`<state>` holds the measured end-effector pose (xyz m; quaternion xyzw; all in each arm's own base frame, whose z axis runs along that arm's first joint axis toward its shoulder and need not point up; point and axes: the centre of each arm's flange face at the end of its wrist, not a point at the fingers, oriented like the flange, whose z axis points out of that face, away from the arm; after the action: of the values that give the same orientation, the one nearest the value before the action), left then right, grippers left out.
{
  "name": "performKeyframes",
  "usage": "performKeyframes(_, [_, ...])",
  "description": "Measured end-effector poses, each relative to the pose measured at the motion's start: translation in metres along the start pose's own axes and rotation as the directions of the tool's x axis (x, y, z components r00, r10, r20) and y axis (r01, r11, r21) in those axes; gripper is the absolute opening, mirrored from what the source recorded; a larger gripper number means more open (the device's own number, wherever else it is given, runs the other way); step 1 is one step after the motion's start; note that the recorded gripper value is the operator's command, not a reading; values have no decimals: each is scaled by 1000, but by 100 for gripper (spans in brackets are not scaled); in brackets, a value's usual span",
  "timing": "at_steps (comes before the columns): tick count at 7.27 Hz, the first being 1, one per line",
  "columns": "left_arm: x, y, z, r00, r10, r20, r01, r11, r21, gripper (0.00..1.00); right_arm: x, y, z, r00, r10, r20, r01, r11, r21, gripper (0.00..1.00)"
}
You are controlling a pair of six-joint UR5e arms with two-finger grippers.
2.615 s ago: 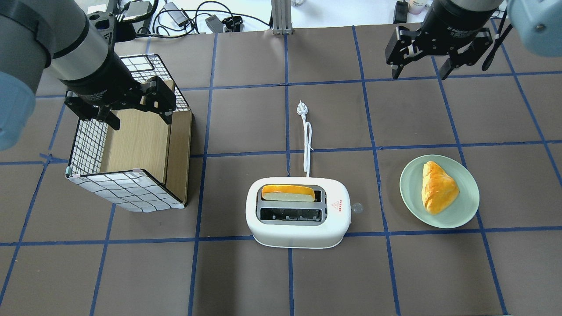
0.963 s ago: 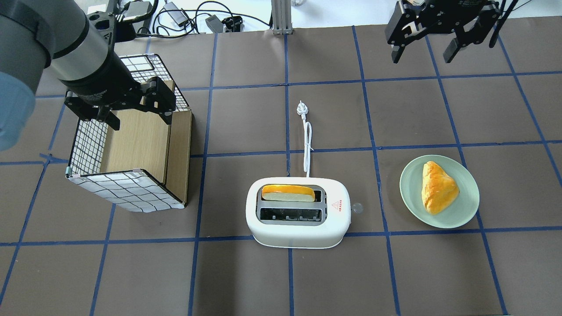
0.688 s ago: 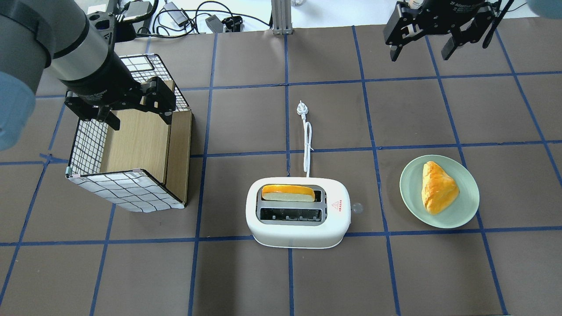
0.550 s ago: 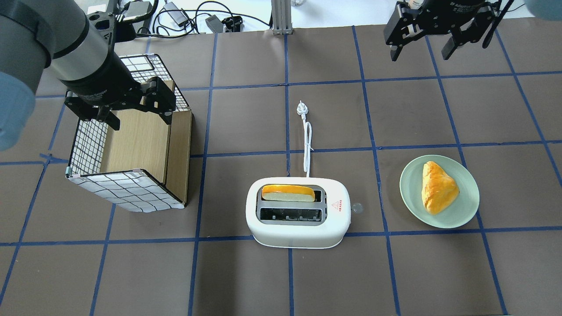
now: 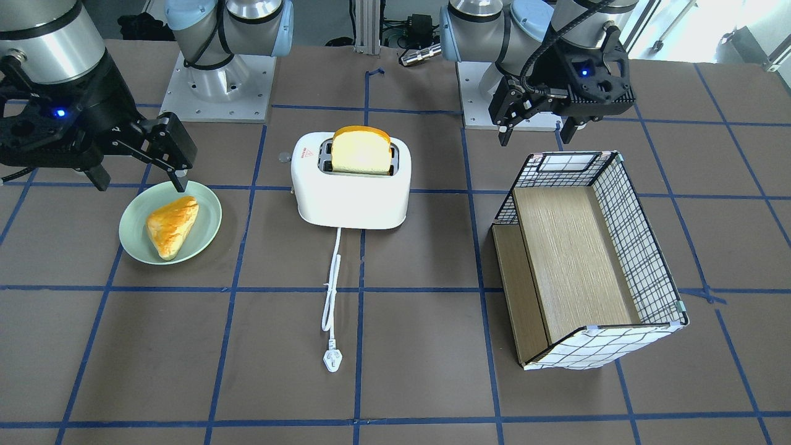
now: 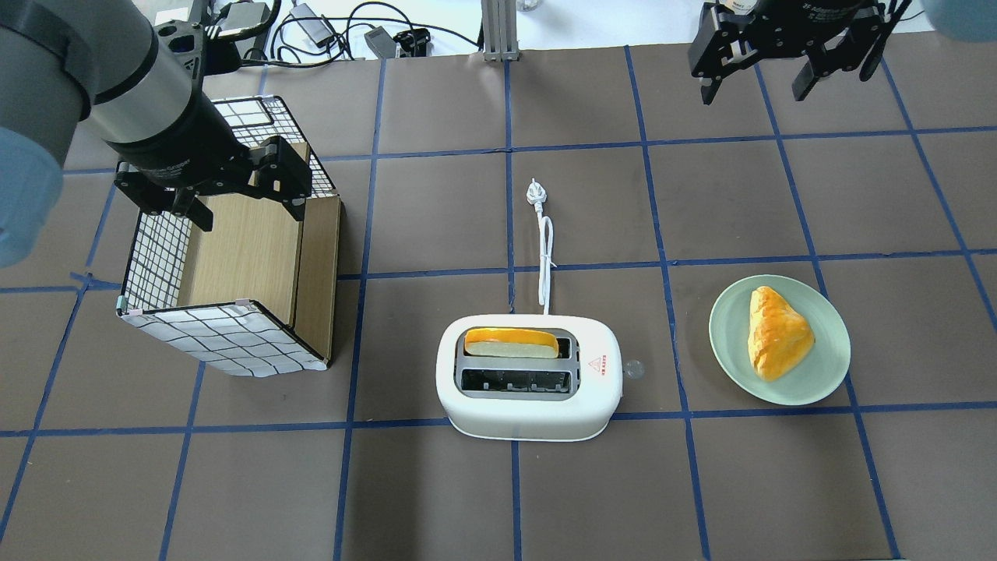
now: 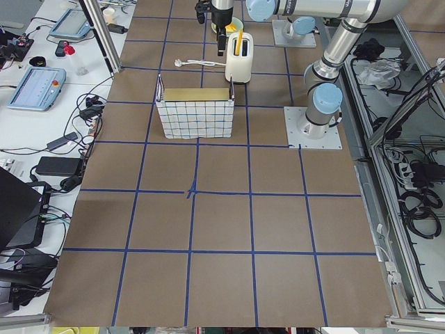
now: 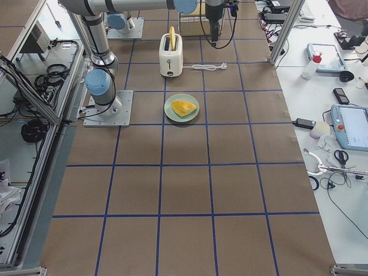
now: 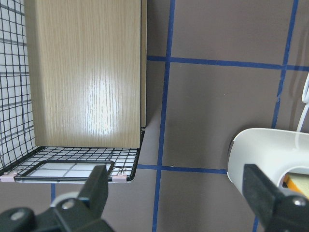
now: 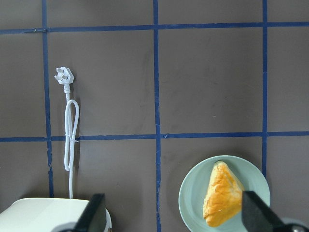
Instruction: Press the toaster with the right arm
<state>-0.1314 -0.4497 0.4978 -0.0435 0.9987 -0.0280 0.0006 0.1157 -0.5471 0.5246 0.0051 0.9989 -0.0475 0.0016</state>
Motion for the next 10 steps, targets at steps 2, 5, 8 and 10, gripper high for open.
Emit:
performKeyframes(2, [0,0,0,1000,0,0,0,1000,0,100,0,11,3,1000,12,-3,-12,999,-50,100])
performKeyframes(5, [0,0,0,1000,0,0,0,1000,0,100,-2,40,2,999,31,-5,-32,996,-84,100])
performKeyframes(8, [0,0,0,1000,0,0,0,1000,1,100,-1,39,3,999,32,-11,-33,999,-25,100])
performKeyframes(10, [0,0,0,1000,0,0,0,1000,1,100,-1,39,2,999,34,-12,-34,999,-18,100])
